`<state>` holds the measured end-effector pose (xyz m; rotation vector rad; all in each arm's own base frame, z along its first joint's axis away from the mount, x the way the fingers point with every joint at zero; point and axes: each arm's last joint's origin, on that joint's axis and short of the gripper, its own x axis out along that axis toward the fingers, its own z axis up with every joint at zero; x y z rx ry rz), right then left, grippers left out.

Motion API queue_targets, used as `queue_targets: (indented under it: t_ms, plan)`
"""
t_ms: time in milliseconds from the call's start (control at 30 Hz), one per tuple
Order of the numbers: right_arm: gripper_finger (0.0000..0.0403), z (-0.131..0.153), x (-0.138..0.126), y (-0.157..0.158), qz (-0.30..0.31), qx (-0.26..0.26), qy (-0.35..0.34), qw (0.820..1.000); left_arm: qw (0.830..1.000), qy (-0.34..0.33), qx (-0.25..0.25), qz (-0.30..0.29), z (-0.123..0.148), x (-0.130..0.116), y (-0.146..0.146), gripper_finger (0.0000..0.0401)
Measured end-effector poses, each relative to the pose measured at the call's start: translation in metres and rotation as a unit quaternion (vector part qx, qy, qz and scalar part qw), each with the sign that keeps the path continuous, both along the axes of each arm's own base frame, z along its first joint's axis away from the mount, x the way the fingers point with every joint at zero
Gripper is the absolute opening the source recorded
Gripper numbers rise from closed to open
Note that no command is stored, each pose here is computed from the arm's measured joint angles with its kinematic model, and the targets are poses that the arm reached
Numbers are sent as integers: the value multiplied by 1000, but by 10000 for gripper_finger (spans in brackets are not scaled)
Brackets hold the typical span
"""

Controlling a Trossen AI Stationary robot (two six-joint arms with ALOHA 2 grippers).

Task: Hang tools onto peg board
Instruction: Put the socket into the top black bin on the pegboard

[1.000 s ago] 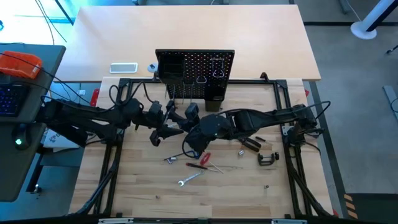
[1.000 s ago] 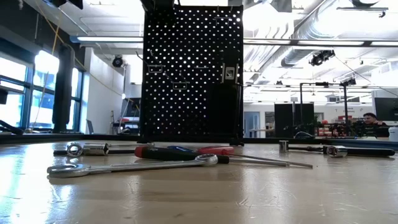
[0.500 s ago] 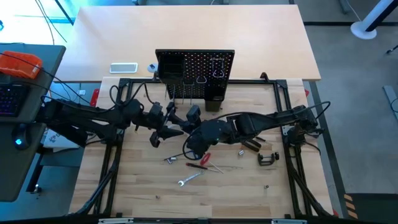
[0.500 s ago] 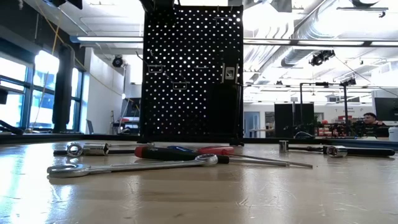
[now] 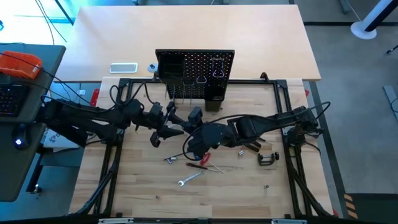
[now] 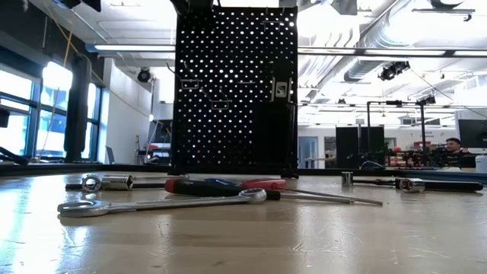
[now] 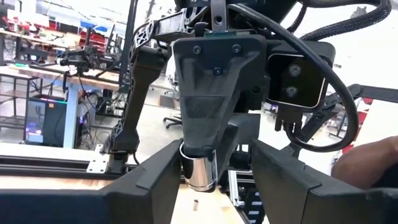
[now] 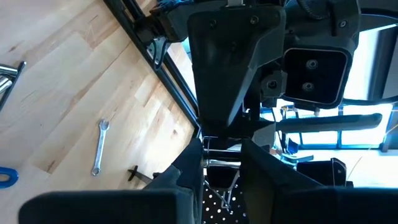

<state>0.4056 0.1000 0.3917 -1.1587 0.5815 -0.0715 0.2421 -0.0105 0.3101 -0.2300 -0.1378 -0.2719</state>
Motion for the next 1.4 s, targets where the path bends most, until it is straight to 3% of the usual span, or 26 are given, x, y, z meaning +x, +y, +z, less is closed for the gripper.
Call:
queue_targets:
  t_ms: [667, 933, 1400]
  plan:
    - [67, 0, 0, -1, 3, 16, 1, 1000, 1000, -9, 23, -1, 1, 0, 0, 111]
    - [67, -2, -2, -2, -3, 15, 9, 1000, 999, -4, 32, 0, -1, 0, 0, 54]
    - [81, -2, -1, -2, -12, 25, 4, 1000, 999, 1, 35, -2, -2, 0, 0, 52]
